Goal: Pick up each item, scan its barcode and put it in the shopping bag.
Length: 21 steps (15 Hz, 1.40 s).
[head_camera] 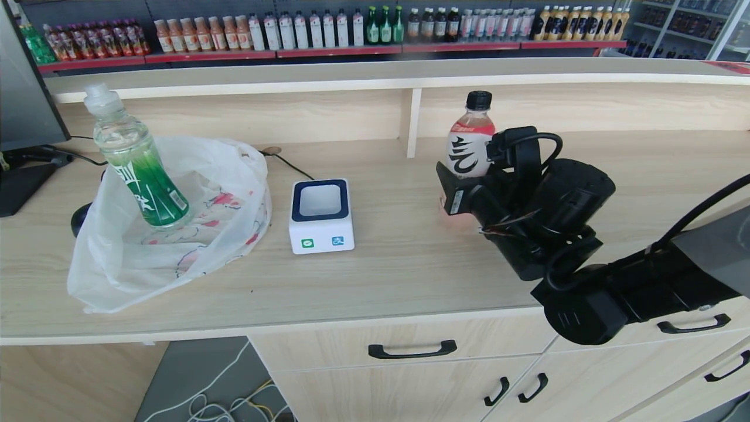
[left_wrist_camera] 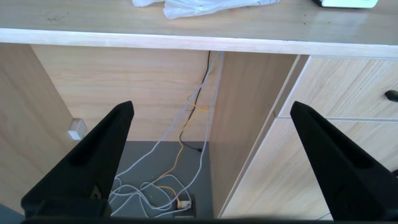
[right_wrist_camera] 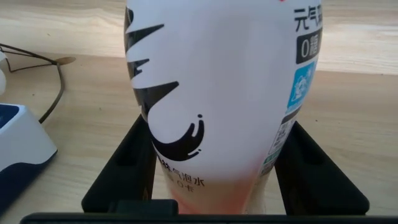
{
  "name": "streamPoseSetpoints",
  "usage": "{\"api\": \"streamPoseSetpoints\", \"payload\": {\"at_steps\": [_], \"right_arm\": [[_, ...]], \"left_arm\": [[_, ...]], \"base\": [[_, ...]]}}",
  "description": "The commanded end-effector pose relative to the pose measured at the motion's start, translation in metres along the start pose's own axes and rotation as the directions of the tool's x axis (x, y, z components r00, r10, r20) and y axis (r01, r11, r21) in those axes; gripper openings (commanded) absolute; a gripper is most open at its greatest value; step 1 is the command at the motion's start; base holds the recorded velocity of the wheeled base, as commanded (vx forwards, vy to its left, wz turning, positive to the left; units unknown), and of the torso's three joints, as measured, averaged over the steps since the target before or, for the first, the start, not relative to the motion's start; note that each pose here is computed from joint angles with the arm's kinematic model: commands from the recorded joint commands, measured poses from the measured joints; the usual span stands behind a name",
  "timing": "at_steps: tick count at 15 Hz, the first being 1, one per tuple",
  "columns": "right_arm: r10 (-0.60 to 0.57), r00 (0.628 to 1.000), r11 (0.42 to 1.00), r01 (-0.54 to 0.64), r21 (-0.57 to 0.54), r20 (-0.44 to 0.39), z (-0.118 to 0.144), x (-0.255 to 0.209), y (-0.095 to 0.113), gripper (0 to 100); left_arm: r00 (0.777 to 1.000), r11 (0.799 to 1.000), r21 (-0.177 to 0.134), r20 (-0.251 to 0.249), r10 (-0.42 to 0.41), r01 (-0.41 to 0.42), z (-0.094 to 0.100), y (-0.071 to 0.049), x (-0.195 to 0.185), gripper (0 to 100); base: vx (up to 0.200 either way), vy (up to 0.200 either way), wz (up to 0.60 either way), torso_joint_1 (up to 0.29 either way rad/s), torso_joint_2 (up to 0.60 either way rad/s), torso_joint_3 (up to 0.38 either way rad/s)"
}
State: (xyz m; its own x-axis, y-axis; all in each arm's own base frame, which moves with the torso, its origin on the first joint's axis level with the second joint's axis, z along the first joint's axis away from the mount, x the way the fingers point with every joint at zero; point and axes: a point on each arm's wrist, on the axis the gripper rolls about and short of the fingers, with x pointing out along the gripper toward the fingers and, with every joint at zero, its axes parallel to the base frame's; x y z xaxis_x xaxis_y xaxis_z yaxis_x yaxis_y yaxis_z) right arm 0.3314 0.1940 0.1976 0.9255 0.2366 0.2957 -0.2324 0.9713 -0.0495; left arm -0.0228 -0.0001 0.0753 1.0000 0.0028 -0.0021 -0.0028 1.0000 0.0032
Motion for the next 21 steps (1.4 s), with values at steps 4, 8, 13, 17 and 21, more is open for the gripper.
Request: {"api": "streamPoseSetpoints", "payload": {"at_steps": [4,8,13,17,21], "right_arm": [[0.004,0.999,1.0,-0.004,-0.002,0.051,0.024,-0.008,0.001,0],[0.034,0.998,0.998,-0.031,-0.055,0.043,0.048,-0.048,-0.003,0],[0.076,0.997,0.99,-0.076,-0.117,0.001,0.057,-0.124,-0.021,0],[0.124,0.991,0.981,-0.116,-0.155,0.043,0.071,-0.166,-0.027,0],[0.183,0.983,0.964,-0.18,-0.194,-0.001,0.063,-0.182,-0.018,0]], "left_arm": [[1.0,1.0,0.0,0.001,0.0,0.0,0.0,0.0,0.0,100],[1.0,1.0,0.0,0.001,0.0,0.0,0.0,0.0,0.0,100],[1.0,1.0,0.0,0.001,-0.001,0.001,0.0,0.0,0.0,100],[1.0,1.0,0.0,0.001,0.0,0.0,0.0,0.0,0.0,100],[1.0,1.0,0.0,0.001,0.0,0.0,0.0,0.0,0.0,100]], "base": [[0.0,0.0,0.0,0.0,0.0,0.0],[0.0,0.0,0.0,0.0,0.0,0.0],[0.0,0.0,0.0,0.0,0.0,0.0],[0.0,0.0,0.0,0.0,0.0,0.0],[0.0,0.0,0.0,0.0,0.0,0.0]]}}
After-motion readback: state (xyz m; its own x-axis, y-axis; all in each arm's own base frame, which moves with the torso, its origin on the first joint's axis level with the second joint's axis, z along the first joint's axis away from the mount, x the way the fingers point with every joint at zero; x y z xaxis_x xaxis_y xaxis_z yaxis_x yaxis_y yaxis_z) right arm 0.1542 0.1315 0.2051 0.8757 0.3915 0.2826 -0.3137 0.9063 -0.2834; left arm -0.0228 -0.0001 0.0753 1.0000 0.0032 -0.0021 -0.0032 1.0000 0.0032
